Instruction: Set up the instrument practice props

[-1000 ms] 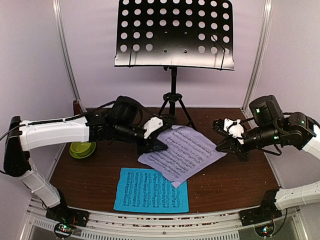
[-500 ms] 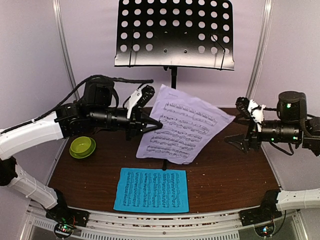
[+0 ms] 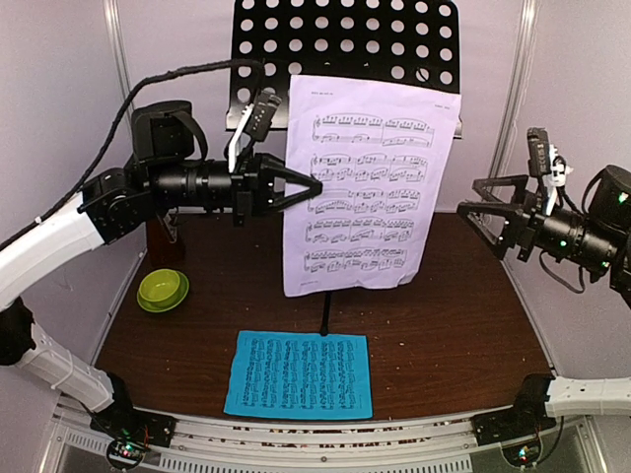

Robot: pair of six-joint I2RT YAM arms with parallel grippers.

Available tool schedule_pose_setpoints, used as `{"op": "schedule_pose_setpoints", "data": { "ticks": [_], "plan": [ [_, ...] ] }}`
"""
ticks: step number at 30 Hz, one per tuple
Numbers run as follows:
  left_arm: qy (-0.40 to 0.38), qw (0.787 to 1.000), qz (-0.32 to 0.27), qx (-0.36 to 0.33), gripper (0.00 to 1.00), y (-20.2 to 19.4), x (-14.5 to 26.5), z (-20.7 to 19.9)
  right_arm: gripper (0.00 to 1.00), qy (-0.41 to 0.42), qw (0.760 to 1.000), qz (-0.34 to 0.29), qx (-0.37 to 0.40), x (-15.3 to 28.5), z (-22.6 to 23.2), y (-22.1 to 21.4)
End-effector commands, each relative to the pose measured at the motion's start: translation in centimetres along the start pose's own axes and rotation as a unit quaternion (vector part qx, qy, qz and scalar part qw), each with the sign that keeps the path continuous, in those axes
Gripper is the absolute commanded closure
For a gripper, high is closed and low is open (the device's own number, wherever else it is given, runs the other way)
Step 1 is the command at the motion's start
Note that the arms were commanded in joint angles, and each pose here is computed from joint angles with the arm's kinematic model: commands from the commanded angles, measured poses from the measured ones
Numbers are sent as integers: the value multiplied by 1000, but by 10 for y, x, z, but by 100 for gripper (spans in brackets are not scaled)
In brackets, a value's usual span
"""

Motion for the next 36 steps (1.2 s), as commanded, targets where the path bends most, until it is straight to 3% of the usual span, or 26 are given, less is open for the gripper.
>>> {"op": "schedule_pose_setpoints", "data": {
  "ticks": [1,11,15,20,26,28,29,31,33,36],
  "plan": [
    [-34,998,-57,3,100,31,-1,-3,12,34,995,-69,-58,-11,8,32],
    [-39,996,-82,5,100,53,-1,-6,30,68,985,-120,-99,-26,15,65],
    [-30,996,-89,2,100,59,0,-5,54,86,982,-130,-104,-28,20,76],
    [-37,995,-95,-6,100,70,-3,-5,63,97,982,-124,-108,-34,23,84],
    [-15,995,-102,-13,100,81,-2,-2,99,100,978,-147,-108,-27,26,100],
    [4,995,-103,-16,100,89,-1,1,100,94,977,-158,-106,-25,26,109],
    [15,995,-102,-15,98,93,-2,3,100,90,977,-162,-106,-24,27,114],
    [35,994,-104,-15,81,101,-1,6,100,76,976,-173,-106,-23,26,124],
    [62,992,-107,-19,72,109,4,9,100,56,974,-191,-104,-20,23,135],
    [119,986,-111,-27,67,119,12,15,100,20,969,-224,-102,-14,20,153]
  ]
}}
Point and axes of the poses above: each gripper's point midway between its finger pads, its own x axis back along the fingers, its own z axis along the line the jaws close on, y = z × x, the point moved 8 cm from there along x, back along the fingers, and after that the axes turned 7 degrees about -x, right-handed, at the moved point
